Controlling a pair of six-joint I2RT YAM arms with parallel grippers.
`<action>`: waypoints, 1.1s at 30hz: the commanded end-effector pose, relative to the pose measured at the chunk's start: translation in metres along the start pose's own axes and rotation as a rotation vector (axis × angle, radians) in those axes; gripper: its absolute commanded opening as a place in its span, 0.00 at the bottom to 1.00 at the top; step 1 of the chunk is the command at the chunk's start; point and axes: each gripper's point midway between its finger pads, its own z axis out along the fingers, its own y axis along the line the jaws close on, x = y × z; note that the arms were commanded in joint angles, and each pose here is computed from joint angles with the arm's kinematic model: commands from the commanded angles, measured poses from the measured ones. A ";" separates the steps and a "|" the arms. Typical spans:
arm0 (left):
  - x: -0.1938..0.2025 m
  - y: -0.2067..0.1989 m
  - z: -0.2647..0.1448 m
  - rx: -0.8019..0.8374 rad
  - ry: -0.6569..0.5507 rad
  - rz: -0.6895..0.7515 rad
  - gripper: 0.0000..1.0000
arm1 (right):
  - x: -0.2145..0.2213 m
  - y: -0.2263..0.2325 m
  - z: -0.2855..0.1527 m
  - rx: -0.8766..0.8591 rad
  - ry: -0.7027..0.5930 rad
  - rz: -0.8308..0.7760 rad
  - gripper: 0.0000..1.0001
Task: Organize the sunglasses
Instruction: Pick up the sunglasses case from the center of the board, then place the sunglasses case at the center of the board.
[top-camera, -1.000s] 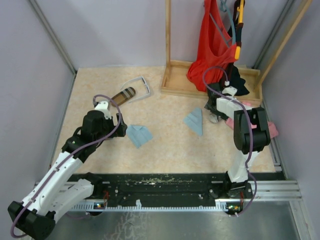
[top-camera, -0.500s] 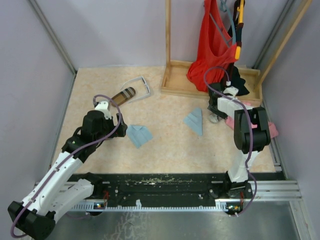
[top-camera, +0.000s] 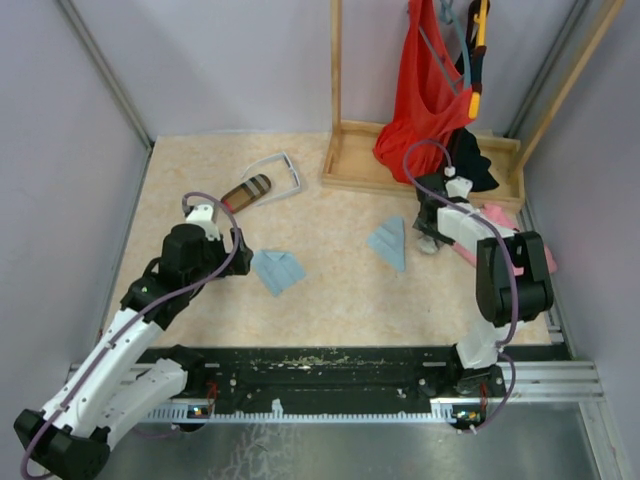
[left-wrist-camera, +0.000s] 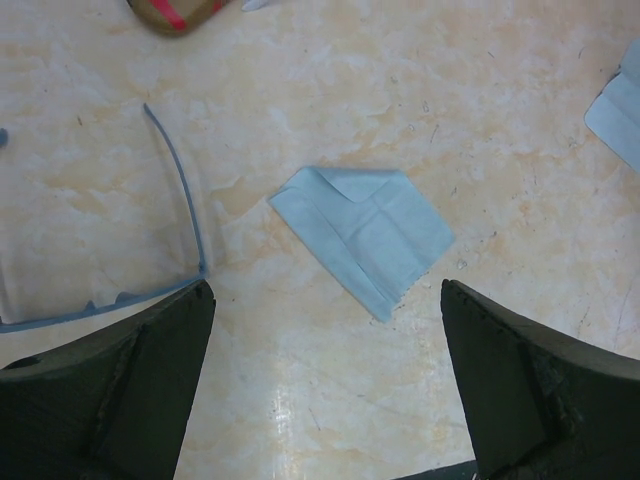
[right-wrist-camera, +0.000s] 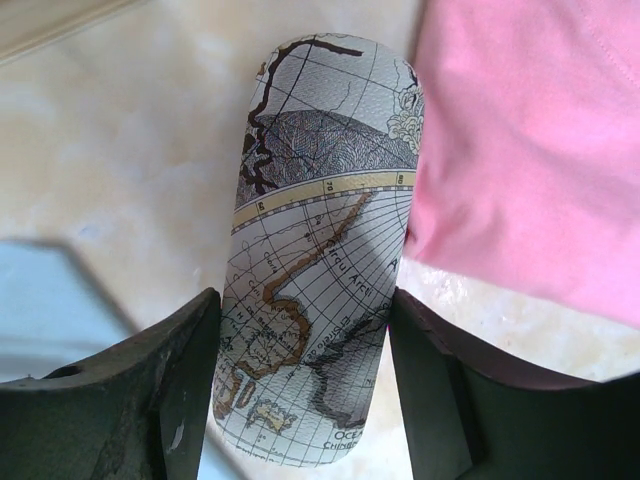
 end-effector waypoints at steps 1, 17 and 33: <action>-0.007 0.010 -0.010 -0.042 -0.061 -0.025 0.99 | -0.026 0.023 -0.057 -0.157 -0.137 -0.058 0.43; -0.007 0.014 -0.012 -0.069 -0.076 -0.062 0.99 | 0.122 0.126 -0.201 -0.697 -0.146 -0.389 0.39; -0.004 0.012 -0.008 -0.058 -0.060 -0.057 0.99 | 0.213 0.156 -0.189 -0.665 -0.045 -0.525 0.69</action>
